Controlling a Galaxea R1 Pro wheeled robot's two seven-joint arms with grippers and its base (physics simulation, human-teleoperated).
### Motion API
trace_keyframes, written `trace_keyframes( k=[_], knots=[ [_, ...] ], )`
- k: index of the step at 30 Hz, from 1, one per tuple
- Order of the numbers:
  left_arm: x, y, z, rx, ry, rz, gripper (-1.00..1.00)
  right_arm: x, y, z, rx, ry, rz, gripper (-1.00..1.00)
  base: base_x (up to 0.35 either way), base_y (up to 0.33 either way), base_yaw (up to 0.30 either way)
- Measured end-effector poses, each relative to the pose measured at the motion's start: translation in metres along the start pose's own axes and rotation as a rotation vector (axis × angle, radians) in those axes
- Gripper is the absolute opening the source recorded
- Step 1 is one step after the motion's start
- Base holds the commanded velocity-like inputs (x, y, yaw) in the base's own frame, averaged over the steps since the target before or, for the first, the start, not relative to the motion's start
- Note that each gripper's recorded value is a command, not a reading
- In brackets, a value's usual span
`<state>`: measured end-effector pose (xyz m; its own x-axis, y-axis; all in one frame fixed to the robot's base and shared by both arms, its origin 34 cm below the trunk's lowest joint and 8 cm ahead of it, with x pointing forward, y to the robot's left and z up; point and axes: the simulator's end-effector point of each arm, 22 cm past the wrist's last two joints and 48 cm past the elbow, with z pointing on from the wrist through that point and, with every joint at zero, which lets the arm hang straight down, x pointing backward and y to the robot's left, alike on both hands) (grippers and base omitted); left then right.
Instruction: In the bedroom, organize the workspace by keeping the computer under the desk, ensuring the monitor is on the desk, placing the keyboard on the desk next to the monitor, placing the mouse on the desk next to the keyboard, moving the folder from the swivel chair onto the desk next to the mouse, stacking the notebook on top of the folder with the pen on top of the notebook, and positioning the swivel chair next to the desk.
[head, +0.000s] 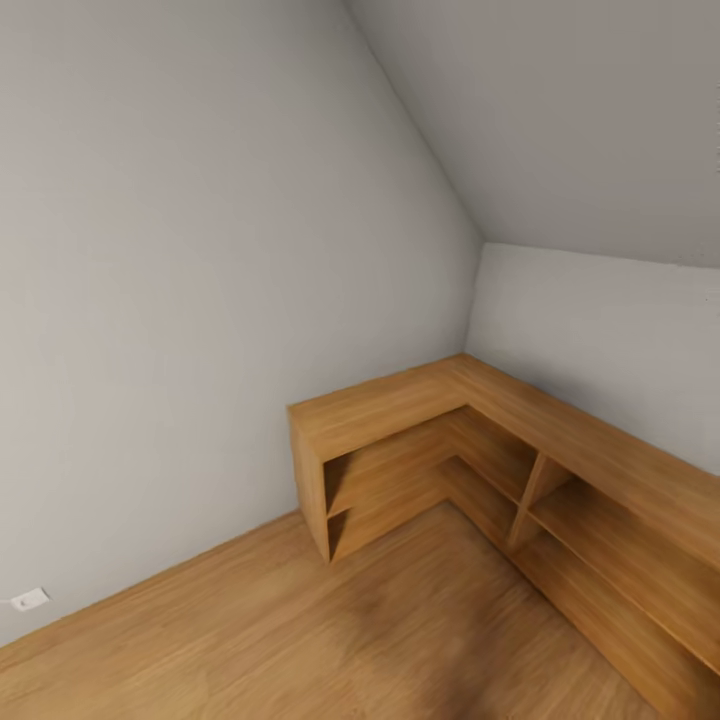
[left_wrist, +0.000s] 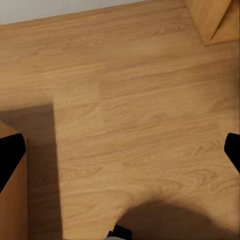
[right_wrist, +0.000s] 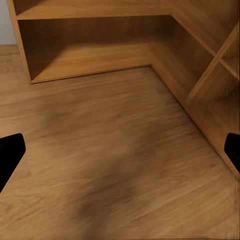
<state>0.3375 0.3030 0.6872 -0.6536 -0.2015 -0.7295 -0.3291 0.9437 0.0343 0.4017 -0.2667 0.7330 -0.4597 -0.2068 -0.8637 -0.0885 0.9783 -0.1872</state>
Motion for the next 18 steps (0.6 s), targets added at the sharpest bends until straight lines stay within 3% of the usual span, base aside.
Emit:
trace_keyframes(
  k=[8, 18],
  knots=[
    [-0.0023, 0.0005, 0.0004, -0.001, -0.006, -0.001, 1.0, -0.0023, -0.0013, 0.0006, 0.005, -0.006, 0.002, 1.0, 0.068, 0.0, -0.272],
    [-0.004, 0.0002, 0.0007, -0.001, -0.008, -0.003, 1.0, -0.005, -0.0029, 0.0013, 0.011, -0.012, 0.005, 1.0, 0.291, 0.0, -0.272]
  ],
)
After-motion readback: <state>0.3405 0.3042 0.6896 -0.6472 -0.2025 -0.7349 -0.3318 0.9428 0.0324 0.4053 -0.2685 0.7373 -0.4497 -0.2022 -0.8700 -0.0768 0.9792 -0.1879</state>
